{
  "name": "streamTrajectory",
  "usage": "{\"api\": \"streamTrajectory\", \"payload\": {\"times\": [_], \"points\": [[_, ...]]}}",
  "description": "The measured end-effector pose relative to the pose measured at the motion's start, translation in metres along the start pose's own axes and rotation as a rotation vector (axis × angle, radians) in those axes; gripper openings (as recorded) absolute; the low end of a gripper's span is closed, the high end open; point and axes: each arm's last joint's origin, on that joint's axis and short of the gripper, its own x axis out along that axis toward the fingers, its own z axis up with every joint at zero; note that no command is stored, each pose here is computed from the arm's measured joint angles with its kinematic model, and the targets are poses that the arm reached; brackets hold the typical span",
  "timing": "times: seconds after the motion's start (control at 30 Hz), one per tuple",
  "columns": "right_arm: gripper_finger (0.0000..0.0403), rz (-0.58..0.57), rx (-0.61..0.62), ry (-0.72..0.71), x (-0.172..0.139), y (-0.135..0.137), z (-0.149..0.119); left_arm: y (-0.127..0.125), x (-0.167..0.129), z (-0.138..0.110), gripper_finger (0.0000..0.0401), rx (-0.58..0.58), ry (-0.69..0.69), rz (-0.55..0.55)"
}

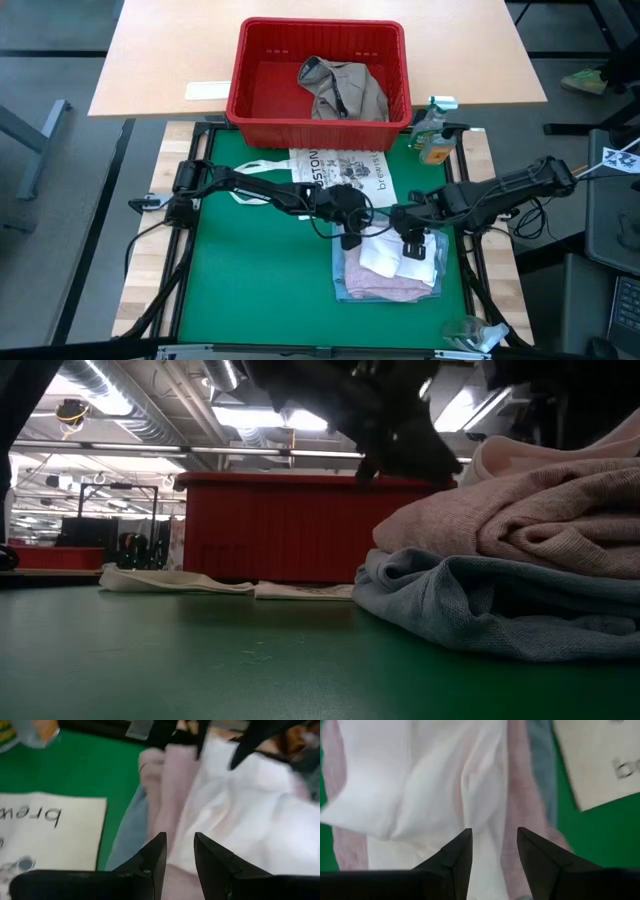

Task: Fold Laundry from Bin
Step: Fold the white underwear from the red laundry basket

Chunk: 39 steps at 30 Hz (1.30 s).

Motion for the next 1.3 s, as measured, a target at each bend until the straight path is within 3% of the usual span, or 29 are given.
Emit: {"api": "streamTrajectory", "payload": {"times": [0.13, 0.37, 0.5, 0.67, 0.9, 1.1, 1.3], "points": [[0.0156, 0.005, 0.002, -0.067, -0.012, 0.003, 0.007, -0.011, -0.006, 0.003, 0.0094, 0.007, 0.000, -0.088], [0.0156, 0.184, -0.051, -0.172, -0.011, 0.021, 0.016, -0.050, -0.009, -0.007, 0.0094, 0.054, 0.027, -0.220], [0.0156, 0.228, -0.113, -0.232, -0.002, 0.038, 0.012, -0.071, -0.012, -0.014, 0.0094, 0.087, 0.013, -0.171], [0.0156, 0.204, -0.146, -0.237, 0.020, 0.049, -0.003, -0.088, -0.008, -0.026, 0.0094, 0.162, -0.005, -0.069], [0.0156, 0.194, -0.146, -0.170, 0.036, 0.054, -0.021, -0.092, 0.001, -0.039, 0.0094, 0.180, 0.020, -0.048], [0.0156, 0.195, -0.151, -0.167, 0.035, 0.055, -0.021, -0.091, 0.007, -0.045, 0.0094, 0.185, 0.044, -0.044], [0.0156, 0.182, -0.149, -0.132, 0.009, 0.056, -0.016, -0.092, 0.001, -0.039, 0.0094, 0.180, 0.026, -0.073]]}}
